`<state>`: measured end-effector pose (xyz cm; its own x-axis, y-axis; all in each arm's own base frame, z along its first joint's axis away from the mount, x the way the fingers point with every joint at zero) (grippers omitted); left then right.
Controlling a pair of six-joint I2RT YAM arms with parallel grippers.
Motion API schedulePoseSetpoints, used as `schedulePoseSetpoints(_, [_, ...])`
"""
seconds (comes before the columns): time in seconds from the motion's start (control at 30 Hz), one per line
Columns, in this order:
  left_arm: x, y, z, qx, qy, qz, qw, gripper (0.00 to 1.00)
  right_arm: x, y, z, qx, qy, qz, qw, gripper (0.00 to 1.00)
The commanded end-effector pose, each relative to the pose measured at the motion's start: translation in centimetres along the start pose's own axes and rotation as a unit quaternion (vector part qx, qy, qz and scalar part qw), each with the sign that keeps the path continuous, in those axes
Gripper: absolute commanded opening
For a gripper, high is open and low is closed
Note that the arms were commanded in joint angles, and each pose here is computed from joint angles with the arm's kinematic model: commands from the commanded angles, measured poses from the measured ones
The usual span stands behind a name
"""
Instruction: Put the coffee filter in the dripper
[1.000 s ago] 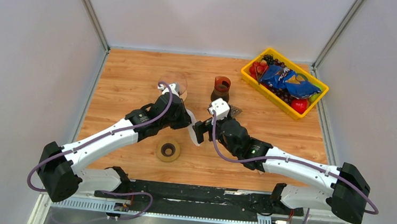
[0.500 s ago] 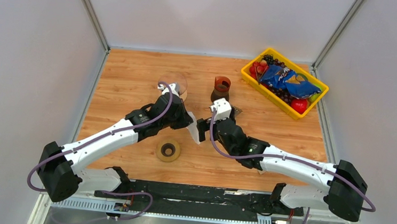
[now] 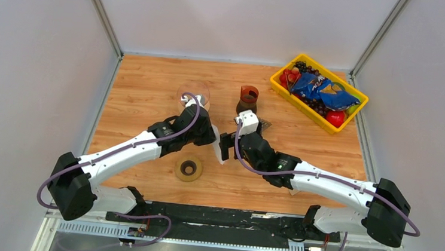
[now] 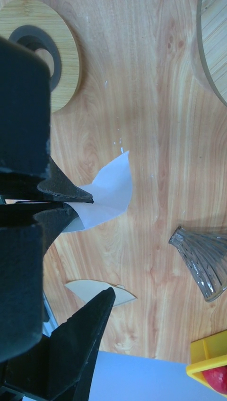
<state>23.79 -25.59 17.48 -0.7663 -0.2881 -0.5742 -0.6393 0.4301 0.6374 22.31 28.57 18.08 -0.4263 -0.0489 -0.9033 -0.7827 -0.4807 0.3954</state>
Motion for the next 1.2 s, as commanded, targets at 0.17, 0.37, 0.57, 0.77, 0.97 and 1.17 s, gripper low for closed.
schedulePoseSetpoints(0.17, [-1.7,0.5,-2.1,0.019,0.003,-0.020,1.000,0.00,0.3,1.1,2.3,-0.086,0.034,0.010,0.996,0.99])
schedulePoseSetpoints(0.37, [-1.8,0.6,-2.1,0.021,-0.001,-0.020,1.000,0.00,0.0,1.4,0.8,-0.046,0.019,-0.008,0.999,0.99])
schedulePoseSetpoints(0.57, [-1.7,0.9,-2.0,0.022,-0.008,-0.018,1.000,0.00,-0.6,1.4,-0.6,0.002,-0.002,-0.027,1.000,0.99])
schedulePoseSetpoints(0.77, [-1.7,1.0,-2.4,0.034,-0.013,-0.014,0.999,0.00,-0.4,0.8,-0.9,0.021,-0.002,-0.025,0.999,0.99])
schedulePoseSetpoints(0.97, [-1.6,1.2,-2.8,0.043,-0.013,-0.010,0.999,0.00,-0.1,-0.3,-1.1,0.044,-0.004,-0.020,0.999,0.96])
schedulePoseSetpoints(1.17, [-1.3,0.9,-2.8,0.044,-0.009,-0.004,0.999,0.00,0.5,-2.0,-0.2,0.051,0.001,-0.004,0.999,0.92])
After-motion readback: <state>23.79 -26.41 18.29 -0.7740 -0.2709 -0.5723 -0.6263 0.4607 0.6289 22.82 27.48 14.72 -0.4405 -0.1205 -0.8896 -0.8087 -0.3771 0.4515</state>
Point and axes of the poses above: each gripper's point midway between its finger pads, its own y axis back along the fingers, its own z axis along the line the jaws close on, x = y × z, the point moved 2 cm from there along y, back along the fingers, and after that the axes turned 3 degrees about -y, right-handed, at the moved point
